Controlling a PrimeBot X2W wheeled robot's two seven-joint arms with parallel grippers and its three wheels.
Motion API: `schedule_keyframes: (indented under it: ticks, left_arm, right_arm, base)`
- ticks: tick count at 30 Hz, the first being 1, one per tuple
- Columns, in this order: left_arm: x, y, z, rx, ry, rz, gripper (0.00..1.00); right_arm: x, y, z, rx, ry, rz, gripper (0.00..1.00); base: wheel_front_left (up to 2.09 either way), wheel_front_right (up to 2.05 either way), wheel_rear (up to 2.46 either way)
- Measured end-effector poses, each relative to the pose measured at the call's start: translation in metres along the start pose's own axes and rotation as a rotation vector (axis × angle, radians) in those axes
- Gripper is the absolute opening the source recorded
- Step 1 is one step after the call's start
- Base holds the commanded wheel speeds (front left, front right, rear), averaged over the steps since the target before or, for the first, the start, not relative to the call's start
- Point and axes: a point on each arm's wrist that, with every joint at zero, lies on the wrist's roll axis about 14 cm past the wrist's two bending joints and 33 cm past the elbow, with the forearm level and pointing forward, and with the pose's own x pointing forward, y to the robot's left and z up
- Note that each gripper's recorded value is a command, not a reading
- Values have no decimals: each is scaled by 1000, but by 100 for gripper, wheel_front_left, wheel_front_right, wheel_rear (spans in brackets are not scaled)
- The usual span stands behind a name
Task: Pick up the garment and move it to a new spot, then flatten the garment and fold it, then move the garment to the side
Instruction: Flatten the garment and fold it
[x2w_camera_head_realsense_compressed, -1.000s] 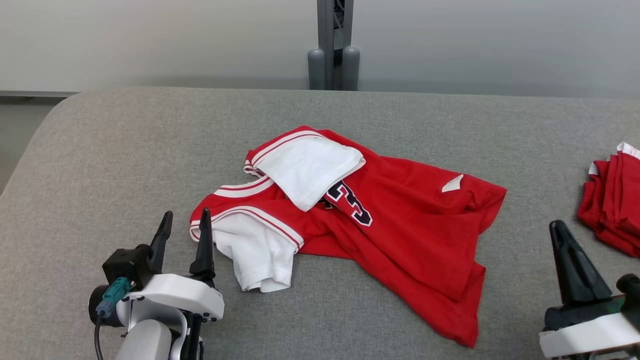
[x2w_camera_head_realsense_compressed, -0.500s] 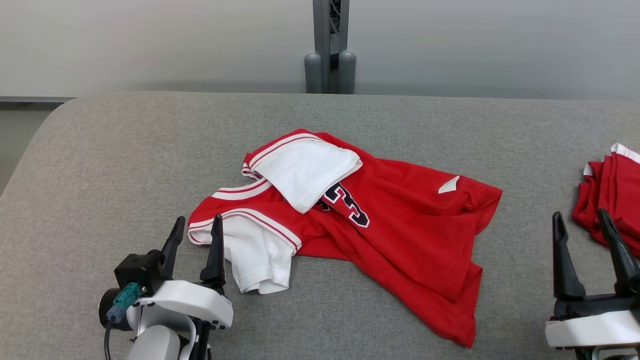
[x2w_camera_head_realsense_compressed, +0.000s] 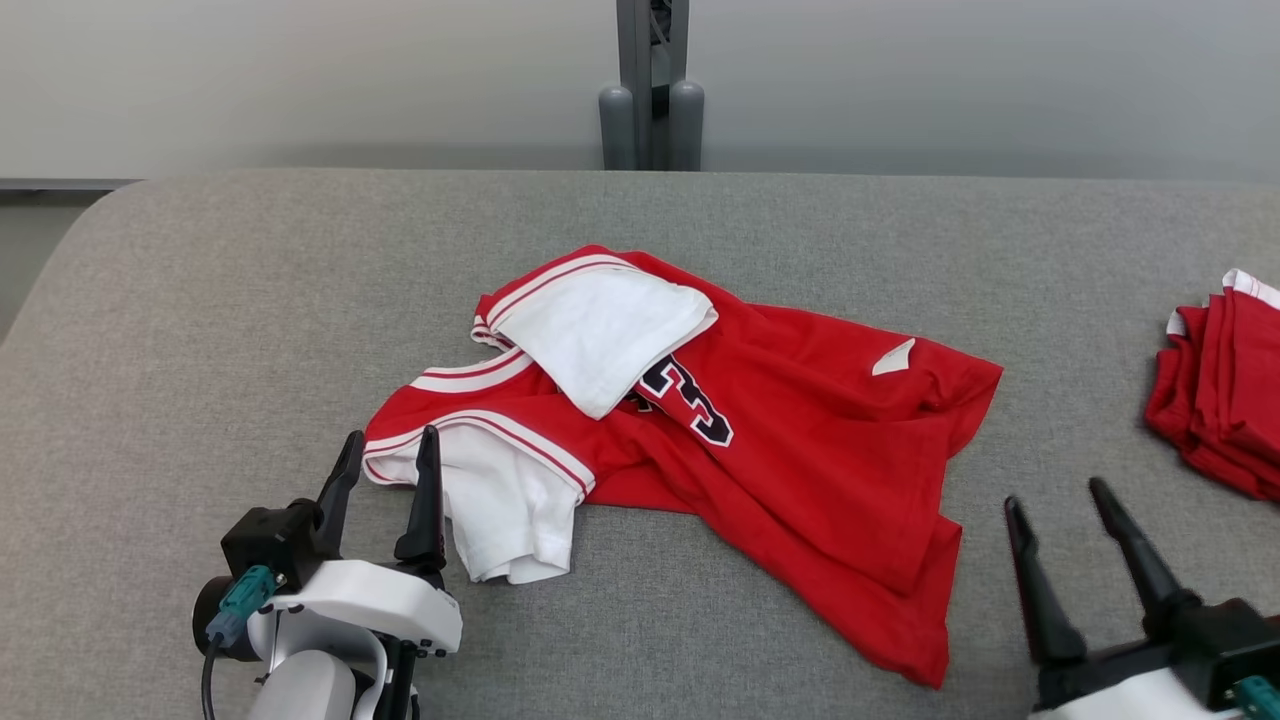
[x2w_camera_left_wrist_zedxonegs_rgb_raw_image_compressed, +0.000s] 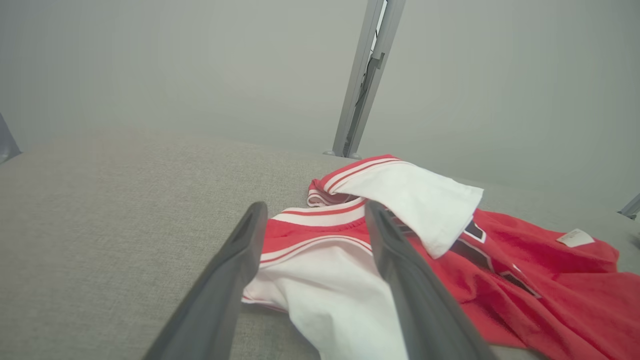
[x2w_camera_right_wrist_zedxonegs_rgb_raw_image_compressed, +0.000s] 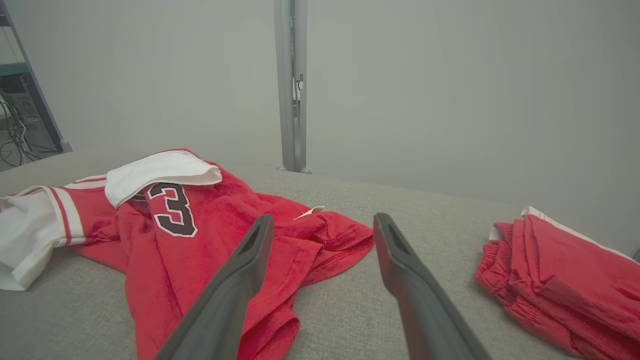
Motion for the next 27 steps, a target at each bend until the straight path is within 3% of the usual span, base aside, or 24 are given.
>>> schedule_keyframes:
  ticks: [6, 15, 27]
  left_arm:
    - [5, -2, -12, -1, 34, -10, 100]
    - [10, 1, -17, 2, 50, -8, 100]
    - [10, 8, -19, 11, 56, 4, 100]
  right_arm:
    - [-19, 37, -37, 3, 171, 205, 100]
    - [-35, 50, -76, 22, 377, 292, 100]
    - [-39, 54, -95, 25, 456, 309, 100]
  base:
    - [0, 0, 0]
    - [0, 0, 0]
    - [0, 0, 0]
